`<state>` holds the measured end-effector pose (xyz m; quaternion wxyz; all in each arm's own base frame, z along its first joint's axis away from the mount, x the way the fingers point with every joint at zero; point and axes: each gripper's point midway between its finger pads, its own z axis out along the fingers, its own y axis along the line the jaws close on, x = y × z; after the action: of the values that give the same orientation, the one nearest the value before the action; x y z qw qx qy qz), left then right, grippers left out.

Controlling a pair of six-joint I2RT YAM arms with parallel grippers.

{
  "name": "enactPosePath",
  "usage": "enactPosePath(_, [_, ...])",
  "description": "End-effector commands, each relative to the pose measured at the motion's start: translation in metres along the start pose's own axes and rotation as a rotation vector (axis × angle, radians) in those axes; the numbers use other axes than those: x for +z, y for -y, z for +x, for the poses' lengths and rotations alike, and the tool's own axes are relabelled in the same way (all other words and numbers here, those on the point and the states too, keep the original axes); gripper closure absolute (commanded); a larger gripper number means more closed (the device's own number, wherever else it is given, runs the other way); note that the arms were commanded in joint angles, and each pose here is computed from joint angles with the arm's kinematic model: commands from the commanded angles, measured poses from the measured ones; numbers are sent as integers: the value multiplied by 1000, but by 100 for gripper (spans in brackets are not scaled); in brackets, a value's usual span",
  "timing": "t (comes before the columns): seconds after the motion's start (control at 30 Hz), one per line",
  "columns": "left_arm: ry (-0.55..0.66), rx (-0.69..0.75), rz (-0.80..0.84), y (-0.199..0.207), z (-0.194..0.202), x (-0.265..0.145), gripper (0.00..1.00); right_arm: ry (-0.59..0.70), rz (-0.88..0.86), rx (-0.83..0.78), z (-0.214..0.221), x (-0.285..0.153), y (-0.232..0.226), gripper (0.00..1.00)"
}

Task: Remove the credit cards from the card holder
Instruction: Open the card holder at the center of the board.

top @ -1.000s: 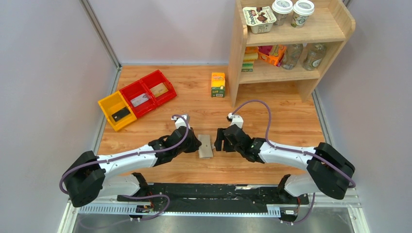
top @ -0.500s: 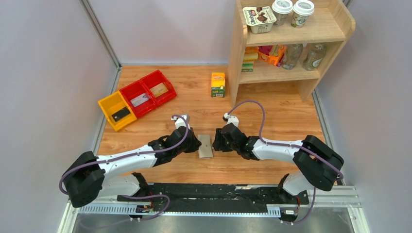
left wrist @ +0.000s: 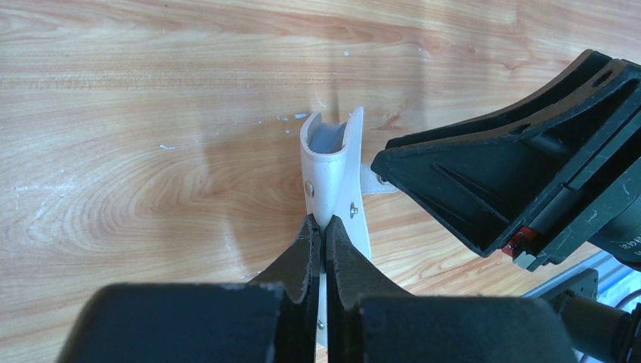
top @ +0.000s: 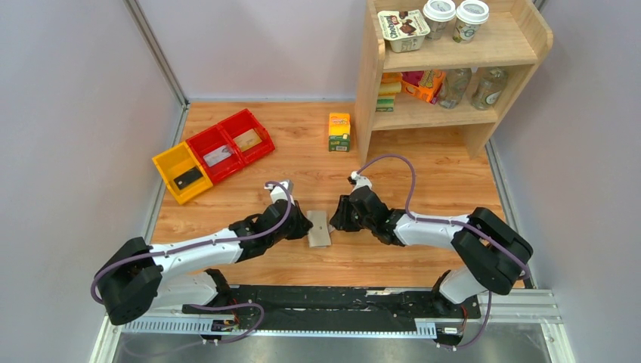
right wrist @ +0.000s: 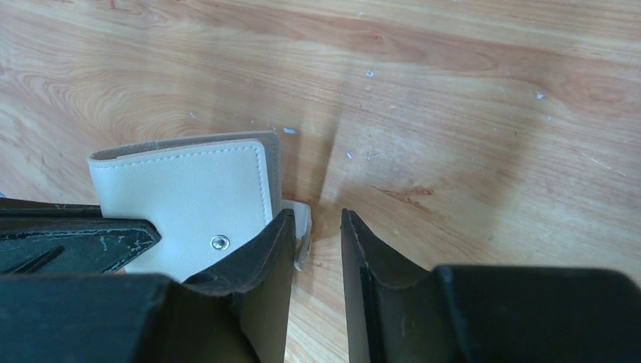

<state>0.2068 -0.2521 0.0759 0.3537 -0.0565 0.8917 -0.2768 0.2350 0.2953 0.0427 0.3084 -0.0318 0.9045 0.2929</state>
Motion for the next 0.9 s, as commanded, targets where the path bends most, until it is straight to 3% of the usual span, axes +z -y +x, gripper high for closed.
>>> enactPosePath(0.0, [44,-40,71,16,-10,-3,100,0,-87,5,-4,2,-14,71])
enactPosePath(0.1, [46,-40,76,17,-10,-3,100,-10,-105,3,-3,2,-17,78])
enactPosePath(0.23, [52,-47,69,14,-10,-3,100,-1,-103,-11,-7,-2,-16,100])
enactPosePath(0.33, [59,-44,66,13,-12,-5,99,22,-78,-25,-14,-11,-13,100])
enactPosePath(0.37, [61,-43,61,12,-12,-5,94,28,-65,-34,-18,-15,-11,100])
enactPosePath(0.43, [56,-30,22,5,-12,-7,60,43,-50,-55,-27,-26,-13,100])
enactPosePath(0.47, [72,-31,14,4,-16,-7,52,71,-24,-68,-35,-33,-11,100])
enactPosePath(0.5, [70,-21,-14,-2,-15,-9,38,76,-15,-79,-39,-41,-12,100])
enactPosePath(0.53, [71,-20,-21,-3,-16,-10,33,83,-16,-91,-44,-48,-15,100])
enactPosePath(0.63, [96,-14,-29,-6,-21,-16,26,112,-38,-107,-60,-68,-28,100])
enactPosePath(0.87, [145,-31,-24,-10,-32,-30,25,91,-213,-129,-84,-82,-92,100])
